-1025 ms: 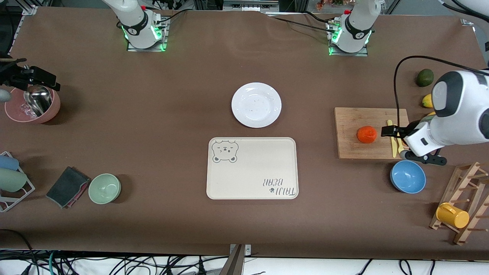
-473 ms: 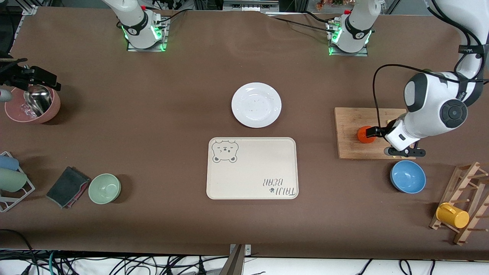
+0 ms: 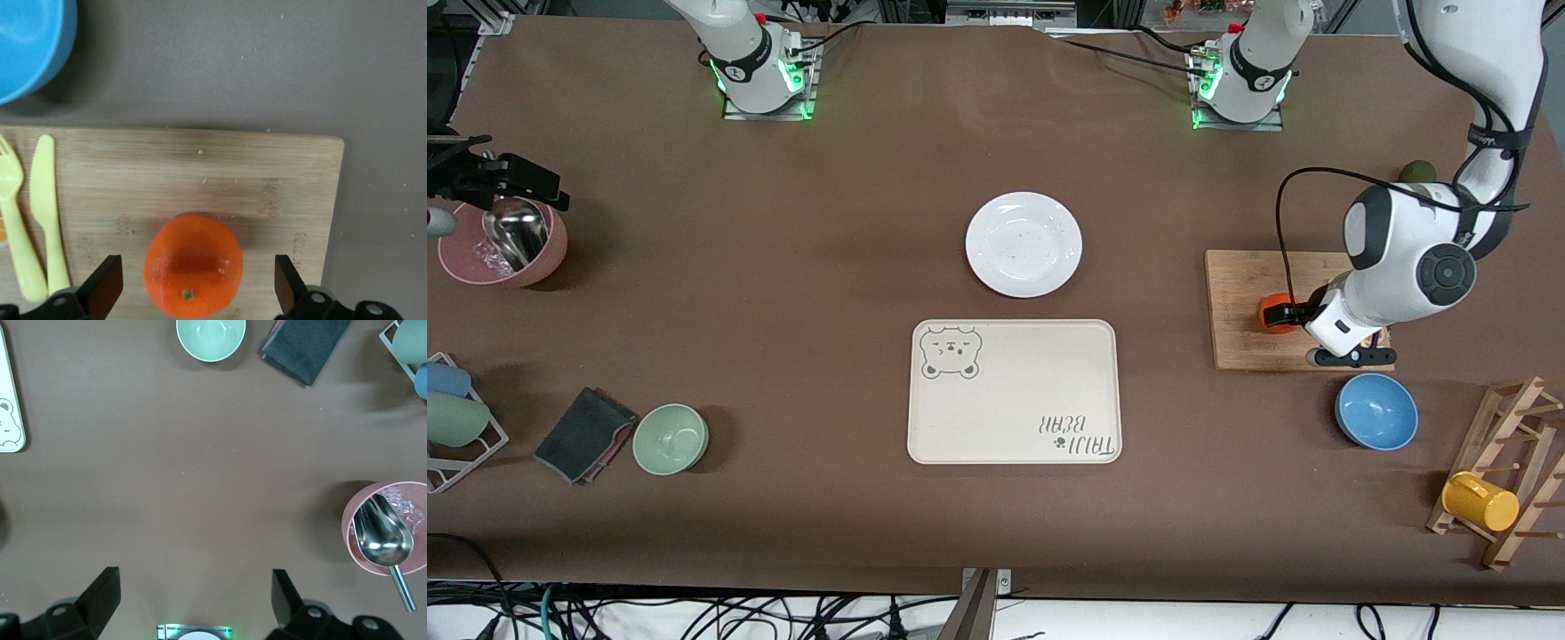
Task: Place orange and plate with both arms
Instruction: 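Close the left gripper on the orange and lift it, then carry the orange with the left gripper over the white plate, then lower the orange onto the plate and open the left gripper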
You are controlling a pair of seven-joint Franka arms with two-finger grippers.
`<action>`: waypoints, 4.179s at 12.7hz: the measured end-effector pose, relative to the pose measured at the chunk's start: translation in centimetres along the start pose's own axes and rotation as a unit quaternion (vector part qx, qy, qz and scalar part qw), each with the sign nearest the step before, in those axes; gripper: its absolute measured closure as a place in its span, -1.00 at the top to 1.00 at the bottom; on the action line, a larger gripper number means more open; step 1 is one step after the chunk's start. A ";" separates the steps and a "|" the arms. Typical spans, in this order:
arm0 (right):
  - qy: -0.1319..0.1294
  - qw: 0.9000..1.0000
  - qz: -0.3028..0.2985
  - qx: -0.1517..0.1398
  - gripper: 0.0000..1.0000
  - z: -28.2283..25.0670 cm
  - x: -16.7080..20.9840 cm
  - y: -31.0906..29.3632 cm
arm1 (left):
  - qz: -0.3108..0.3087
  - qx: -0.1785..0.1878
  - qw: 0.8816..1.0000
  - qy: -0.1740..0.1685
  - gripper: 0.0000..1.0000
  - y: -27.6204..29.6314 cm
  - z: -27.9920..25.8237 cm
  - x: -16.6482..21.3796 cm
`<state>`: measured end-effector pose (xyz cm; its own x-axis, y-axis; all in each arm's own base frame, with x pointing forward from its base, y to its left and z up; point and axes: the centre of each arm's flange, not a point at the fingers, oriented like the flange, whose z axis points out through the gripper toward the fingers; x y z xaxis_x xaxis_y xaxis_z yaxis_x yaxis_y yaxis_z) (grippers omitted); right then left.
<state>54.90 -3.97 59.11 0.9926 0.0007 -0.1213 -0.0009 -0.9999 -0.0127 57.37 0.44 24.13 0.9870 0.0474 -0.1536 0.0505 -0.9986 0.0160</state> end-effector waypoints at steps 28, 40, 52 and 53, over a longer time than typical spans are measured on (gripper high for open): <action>-0.009 1.000 0.000 0.001 1.00 0.2 -0.2 0.5 | -0.125 -0.014 0.992 -0.014 0.50 25.7 -2.6 -4.7; -0.010 1.000 -0.001 0.001 1.00 0.2 -0.2 0.5 | -0.172 -0.022 0.982 -0.070 0.50 46.2 4.9 -15.4; -0.012 1.000 -0.002 0.001 1.00 0.3 -0.3 0.5 | -0.218 0.010 0.973 -0.079 1.00 43.6 0.5 -8.2; -0.015 1.000 -0.003 0.002 1.00 0.3 -0.3 0.3 | -0.236 0.020 0.969 -0.073 1.00 41.5 -2.4 -5.5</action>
<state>54.55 -4.29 58.84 0.9884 0.0078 -0.1516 0.0053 -0.9998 -0.0168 54.40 -41.17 27.98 0.8235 0.4973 -0.2731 0.4816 -0.8672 -0.1270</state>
